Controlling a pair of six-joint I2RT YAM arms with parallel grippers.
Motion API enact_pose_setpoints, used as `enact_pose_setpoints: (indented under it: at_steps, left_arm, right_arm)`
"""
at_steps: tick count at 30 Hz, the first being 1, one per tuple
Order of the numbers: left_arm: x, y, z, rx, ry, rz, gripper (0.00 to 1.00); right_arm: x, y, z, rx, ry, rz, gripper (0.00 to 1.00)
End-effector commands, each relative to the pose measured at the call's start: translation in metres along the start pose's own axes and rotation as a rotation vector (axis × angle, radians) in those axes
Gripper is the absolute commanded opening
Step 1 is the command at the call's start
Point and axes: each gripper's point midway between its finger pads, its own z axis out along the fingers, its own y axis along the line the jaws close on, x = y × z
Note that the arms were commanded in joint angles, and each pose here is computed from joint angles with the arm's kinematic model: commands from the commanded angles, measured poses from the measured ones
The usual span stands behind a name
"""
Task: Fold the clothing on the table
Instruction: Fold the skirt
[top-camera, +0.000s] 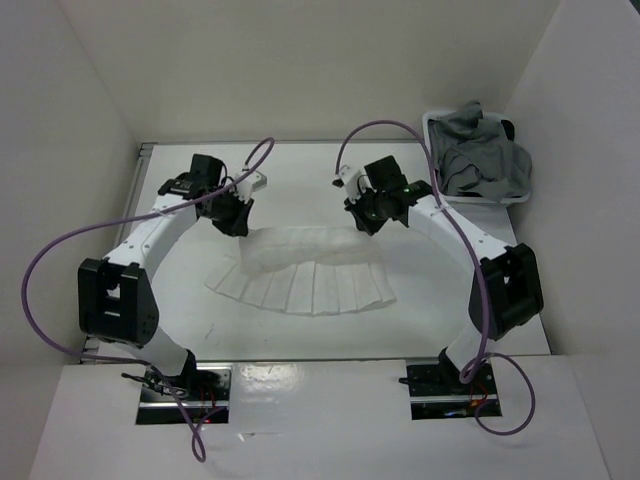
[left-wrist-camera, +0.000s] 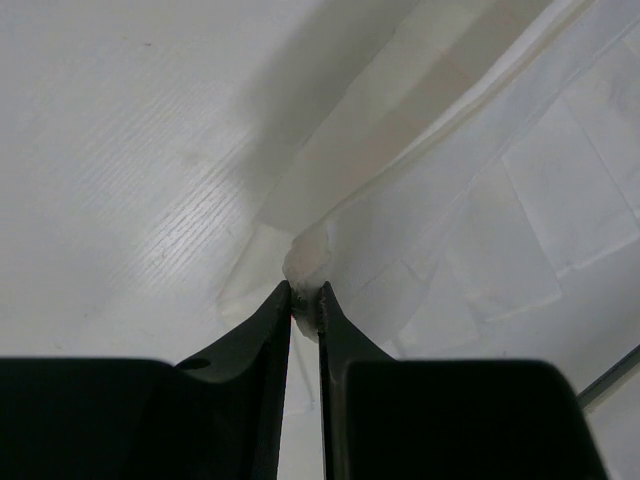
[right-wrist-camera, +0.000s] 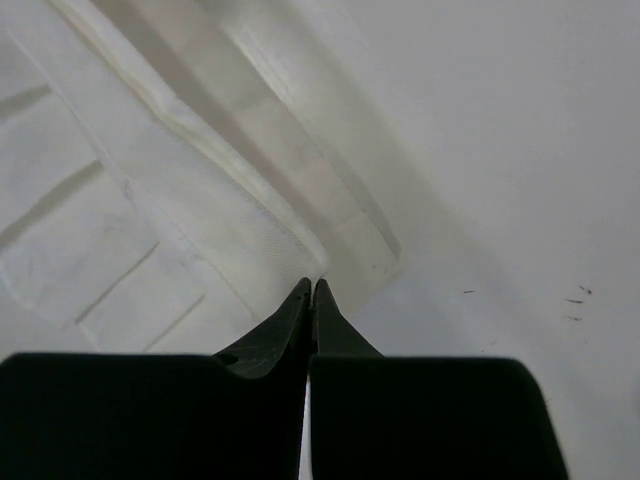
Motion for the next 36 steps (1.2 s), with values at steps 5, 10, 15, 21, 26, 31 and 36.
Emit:
enact_pose_setpoints:
  at_steps: [5,10,15,21,26,31,36]
  left_arm:
    - [0.024,-0.008,-0.012,-0.025,-0.01,0.204,0.0]
    - [0.044,-0.013,-0.018,-0.044,0.001,0.25,0.01]
    - [0.048,-0.007,-0.022,-0.092,0.001,0.258,0.03]
    - [0.052,0.003,-0.026,-0.116,0.001,0.217,0.57]
    - [0.056,0.006,-0.029,-0.137,-0.002,0.203,0.9]
    - [0.058,0.017,-0.044,-0.181,-0.036,0.162,0.99]
    - [0.05,0.018,-0.058,-0.194,-0.073,0.133,0.99]
  right_arm:
    - [0.014,0.056,-0.011,-0.163,-0.003,-0.222,0.0]
    - [0.033,0.122,-0.017,-0.341,0.055,-0.377,0.0]
    - [0.053,0.17,-0.017,-0.476,0.108,-0.474,0.0]
    - [0.09,0.219,-0.01,-0.581,0.232,-0.599,0.19]
    - [0.12,0.249,-0.014,-0.671,0.334,-0.672,0.58]
    - [0.118,0.253,-0.023,-0.708,0.337,-0.696,0.59]
    - [0.067,0.211,-0.035,-0.537,0.139,-0.604,0.6]
